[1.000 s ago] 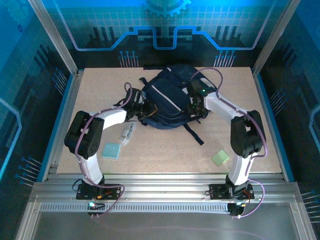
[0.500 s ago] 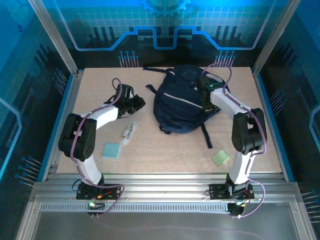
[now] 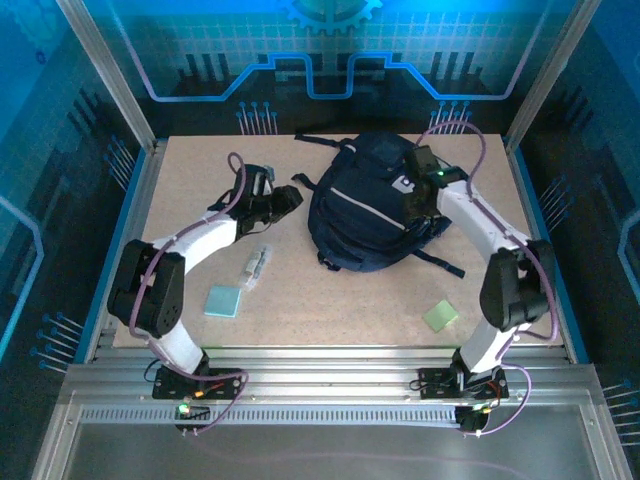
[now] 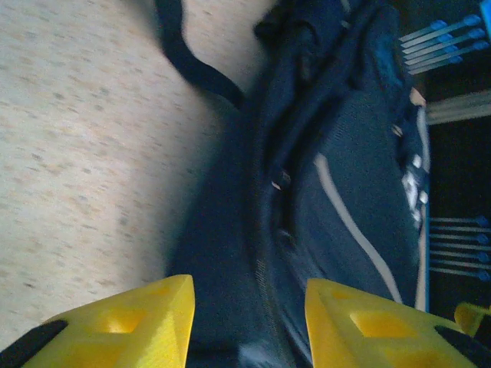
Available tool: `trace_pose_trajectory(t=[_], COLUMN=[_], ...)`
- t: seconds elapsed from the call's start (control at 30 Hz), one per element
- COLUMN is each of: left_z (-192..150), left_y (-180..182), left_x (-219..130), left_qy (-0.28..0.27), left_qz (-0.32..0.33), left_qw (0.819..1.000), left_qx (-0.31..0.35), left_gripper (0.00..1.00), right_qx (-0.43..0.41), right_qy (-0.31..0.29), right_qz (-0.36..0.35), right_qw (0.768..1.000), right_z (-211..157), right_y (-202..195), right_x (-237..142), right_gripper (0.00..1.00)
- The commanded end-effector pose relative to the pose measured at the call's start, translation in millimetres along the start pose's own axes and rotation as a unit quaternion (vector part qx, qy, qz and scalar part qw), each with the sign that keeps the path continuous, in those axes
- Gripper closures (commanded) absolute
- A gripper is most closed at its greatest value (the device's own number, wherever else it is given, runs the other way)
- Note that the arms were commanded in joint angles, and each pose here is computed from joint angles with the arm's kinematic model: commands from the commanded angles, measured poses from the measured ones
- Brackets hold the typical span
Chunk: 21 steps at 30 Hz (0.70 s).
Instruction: Pack the student bag
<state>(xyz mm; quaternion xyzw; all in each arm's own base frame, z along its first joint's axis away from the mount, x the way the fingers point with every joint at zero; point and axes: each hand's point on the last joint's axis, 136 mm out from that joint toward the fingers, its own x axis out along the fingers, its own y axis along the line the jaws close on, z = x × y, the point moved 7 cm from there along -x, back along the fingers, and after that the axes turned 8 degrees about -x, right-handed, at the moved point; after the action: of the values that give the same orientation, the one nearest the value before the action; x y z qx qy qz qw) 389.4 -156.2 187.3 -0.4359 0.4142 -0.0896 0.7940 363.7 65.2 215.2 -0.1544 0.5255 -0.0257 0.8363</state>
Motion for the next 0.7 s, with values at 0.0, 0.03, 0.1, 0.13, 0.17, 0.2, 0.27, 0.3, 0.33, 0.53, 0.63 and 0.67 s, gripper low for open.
trace_pose_trajectory(t=[0.0,0.03,0.1,0.13,0.17,0.2,0.27,0.3,0.33,0.53,0.63,0.67], left_z=[-30,-38,-53,-60,-66,-72,-80,-83,-86,-95,-93,-92], left_y=[-7,-7,-9,-9,-8,-8,-7,-7,-5,14,25,27], left_x=[-6,-5,-3,-1,0,2,5,8,11,33,46,52], left_qy=[0.032,0.042,0.061,0.072,0.080,0.087,0.090,0.089,0.089,0.110,0.117,0.121], left_qz=[-0.005,-0.004,-0.005,-0.005,-0.004,-0.003,-0.003,-0.003,-0.001,0.035,0.060,0.064], left_qw=[0.999,0.999,0.998,0.997,0.997,0.996,0.996,0.996,0.996,0.993,0.991,0.990], left_qx=[0.011,0.011,0.011,0.010,0.007,0.005,0.005,0.007,0.009,0.014,0.022,0.021], left_gripper=[0.56,0.55,0.55,0.55,0.54,0.54,0.53,0.53,0.53,0.54,0.53,0.53], right_qx=[0.024,0.023,0.029,0.037,0.042,0.051,0.060,0.064,0.067,0.085,0.096,0.098], right_qy=[-0.045,-0.055,-0.066,-0.070,-0.072,-0.072,-0.065,-0.063,-0.059,-0.046,-0.039,-0.035], right_qz=[0.121,0.153,0.203,0.230,0.254,0.271,0.280,0.282,0.285,0.289,0.302,0.307], right_qw=[0.991,0.987,0.977,0.970,0.964,0.959,0.956,0.955,0.954,0.953,0.948,0.946], right_z=[5,6,7,8,8,7,6,5,4,0,-1,-2], right_y=[11,16,22,24,25,25,23,23,24,30,35,37], right_x=[-9,-9,-5,-3,0,4,13,19,24,50,59,62], right_gripper=[0.24,0.22,0.10,0.07,0.05,0.03,0.02,0.01,0.01,0.01,0.01,0.01])
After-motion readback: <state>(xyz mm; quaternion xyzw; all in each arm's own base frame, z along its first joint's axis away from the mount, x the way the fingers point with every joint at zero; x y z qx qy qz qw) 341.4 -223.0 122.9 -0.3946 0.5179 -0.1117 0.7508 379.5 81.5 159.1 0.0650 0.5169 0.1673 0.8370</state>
